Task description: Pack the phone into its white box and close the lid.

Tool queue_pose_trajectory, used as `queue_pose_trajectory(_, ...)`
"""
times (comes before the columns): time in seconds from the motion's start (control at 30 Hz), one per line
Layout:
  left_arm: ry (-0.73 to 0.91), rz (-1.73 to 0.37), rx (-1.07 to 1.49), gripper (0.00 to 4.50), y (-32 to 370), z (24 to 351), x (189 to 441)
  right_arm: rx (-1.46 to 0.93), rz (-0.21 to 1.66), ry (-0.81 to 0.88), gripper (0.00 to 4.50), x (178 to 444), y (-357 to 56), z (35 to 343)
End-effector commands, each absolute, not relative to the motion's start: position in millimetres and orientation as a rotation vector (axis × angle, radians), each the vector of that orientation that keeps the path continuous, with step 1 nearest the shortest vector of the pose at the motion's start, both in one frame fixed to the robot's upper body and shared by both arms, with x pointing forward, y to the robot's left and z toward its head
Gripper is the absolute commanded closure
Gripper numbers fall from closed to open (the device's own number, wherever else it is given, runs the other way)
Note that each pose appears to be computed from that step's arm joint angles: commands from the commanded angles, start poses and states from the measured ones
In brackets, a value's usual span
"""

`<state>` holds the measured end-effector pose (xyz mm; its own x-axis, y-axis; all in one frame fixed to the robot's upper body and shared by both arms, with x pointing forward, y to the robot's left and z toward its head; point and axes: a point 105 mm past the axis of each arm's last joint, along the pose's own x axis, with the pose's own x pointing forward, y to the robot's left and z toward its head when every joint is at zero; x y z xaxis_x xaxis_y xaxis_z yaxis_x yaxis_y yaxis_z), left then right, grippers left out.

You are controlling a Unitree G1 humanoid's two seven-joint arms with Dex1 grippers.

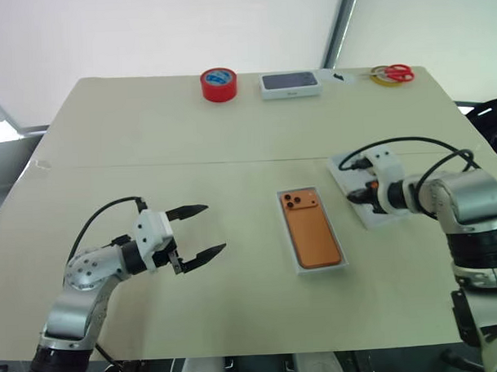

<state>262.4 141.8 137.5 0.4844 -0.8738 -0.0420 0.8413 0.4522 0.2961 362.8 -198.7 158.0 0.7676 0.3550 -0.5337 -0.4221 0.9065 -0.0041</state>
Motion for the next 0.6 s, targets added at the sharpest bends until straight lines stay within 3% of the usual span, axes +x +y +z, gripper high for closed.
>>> queue_pose_trajectory(0.03, -0.133, -1.09, 0.255, 0.5, 140.4, 143.5, 262.0, -0.048, 0.512, 0.266, 4.5, 370.0, -173.3, 213.5)
queue_pose_trajectory(0.1, -0.138, -1.081, 0.253, 1.16, 140.6, 144.4, 264.3, 0.097, 0.594, 0.193, 4.5, 366.0, -154.2, 229.3)
queue_pose_trajectory(0.3, -0.155, -1.071, 0.23, 4.18, 133.2, 145.8, 269.7, 0.547, 0.85, 0.148, 4.5, 335.2, -111.5, 243.8)
queue_pose_trajectory(0.33, -0.154, -1.08, 0.217, 4.37, 131.0, 146.3, 268.7, 0.589, 0.889, 0.179, 4.5, 326.6, -106.4, 238.8)
queue_pose_trajectory(0.6, -0.179, -1.072, 0.217, 4.37, 123.2, 150.5, 273.5, 0.793, 1.181, 0.311, 4.5, 268.7, -84.9, 220.3)
